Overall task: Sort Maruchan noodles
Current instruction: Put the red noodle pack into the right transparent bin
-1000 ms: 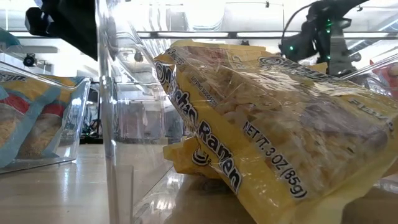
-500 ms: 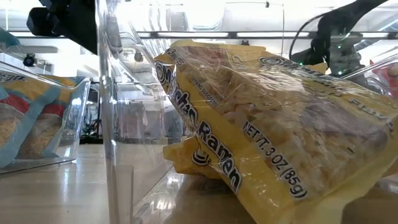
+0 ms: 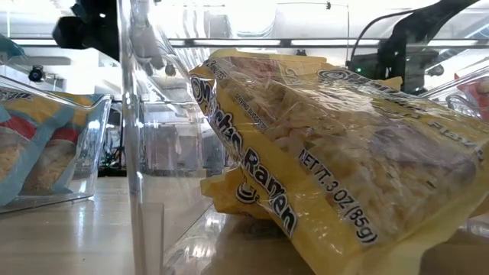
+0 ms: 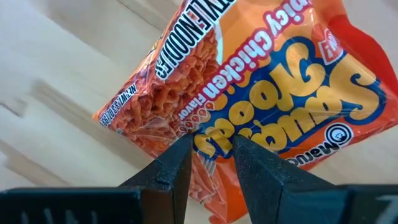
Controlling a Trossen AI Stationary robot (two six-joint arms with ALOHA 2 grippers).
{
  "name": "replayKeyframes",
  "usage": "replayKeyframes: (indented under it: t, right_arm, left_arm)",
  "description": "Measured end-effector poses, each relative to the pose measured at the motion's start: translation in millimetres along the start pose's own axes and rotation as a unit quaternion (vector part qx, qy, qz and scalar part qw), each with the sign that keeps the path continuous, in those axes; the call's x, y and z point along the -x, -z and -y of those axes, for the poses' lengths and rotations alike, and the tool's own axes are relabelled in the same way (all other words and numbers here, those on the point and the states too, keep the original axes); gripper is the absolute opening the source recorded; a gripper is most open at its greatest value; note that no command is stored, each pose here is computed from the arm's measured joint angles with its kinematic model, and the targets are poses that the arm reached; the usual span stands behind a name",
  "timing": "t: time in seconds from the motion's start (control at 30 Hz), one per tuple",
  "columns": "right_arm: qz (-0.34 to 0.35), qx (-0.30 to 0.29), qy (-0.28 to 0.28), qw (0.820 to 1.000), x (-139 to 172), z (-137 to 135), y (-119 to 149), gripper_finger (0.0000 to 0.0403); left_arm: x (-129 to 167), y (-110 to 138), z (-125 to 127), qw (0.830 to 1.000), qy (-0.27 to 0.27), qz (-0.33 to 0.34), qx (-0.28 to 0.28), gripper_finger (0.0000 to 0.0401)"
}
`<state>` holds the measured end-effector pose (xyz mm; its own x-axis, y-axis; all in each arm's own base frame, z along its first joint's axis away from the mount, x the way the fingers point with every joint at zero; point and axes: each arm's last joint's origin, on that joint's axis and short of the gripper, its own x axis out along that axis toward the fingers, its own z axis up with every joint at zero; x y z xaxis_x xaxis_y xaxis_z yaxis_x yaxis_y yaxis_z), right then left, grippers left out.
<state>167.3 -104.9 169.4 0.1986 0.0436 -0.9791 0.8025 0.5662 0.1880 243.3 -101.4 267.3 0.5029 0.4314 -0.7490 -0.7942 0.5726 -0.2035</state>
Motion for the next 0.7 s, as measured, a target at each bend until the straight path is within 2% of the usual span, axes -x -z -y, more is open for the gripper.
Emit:
replayKeyframes:
  t: [0.17, 0.3, 0.43, 0.53, 0.7]
  right_arm:
    - [0.036, 0.024, -0.032, 0.999, -0.9, -6.7, -6.8, 0.0114]
    - [0.056, 0.065, -0.060, 0.995, -3.1, -13.8, -11.6, 0.0114]
    - [0.082, 0.095, -0.075, 0.989, -8.0, -23.3, -17.5, 0.0114]
    - [0.101, 0.132, -0.085, 0.982, -12.8, -32.3, -21.1, 0.0114]
    - [0.132, 0.211, -0.100, 0.963, -21.0, -49.0, -25.5, 0.0114]
  left_arm:
    - [-10.5, -18.5, 0.6, 1.000, 0.006, 0.016, 0.017, 0.0103]
    - [-21.0, -36.4, 2.7, 0.999, 0.022, 0.031, 0.017, 0.0103]
    - [-31.5, -57.6, 7.7, 0.997, 0.074, 0.030, 0.006, 0.0103]
    - [-36.8, -72.1, 10.2, 0.993, 0.112, 0.038, -0.010, 0.0103]
    - [-47.6, -88.5, 1.2, 0.993, 0.112, 0.033, -0.029, 0.0103]
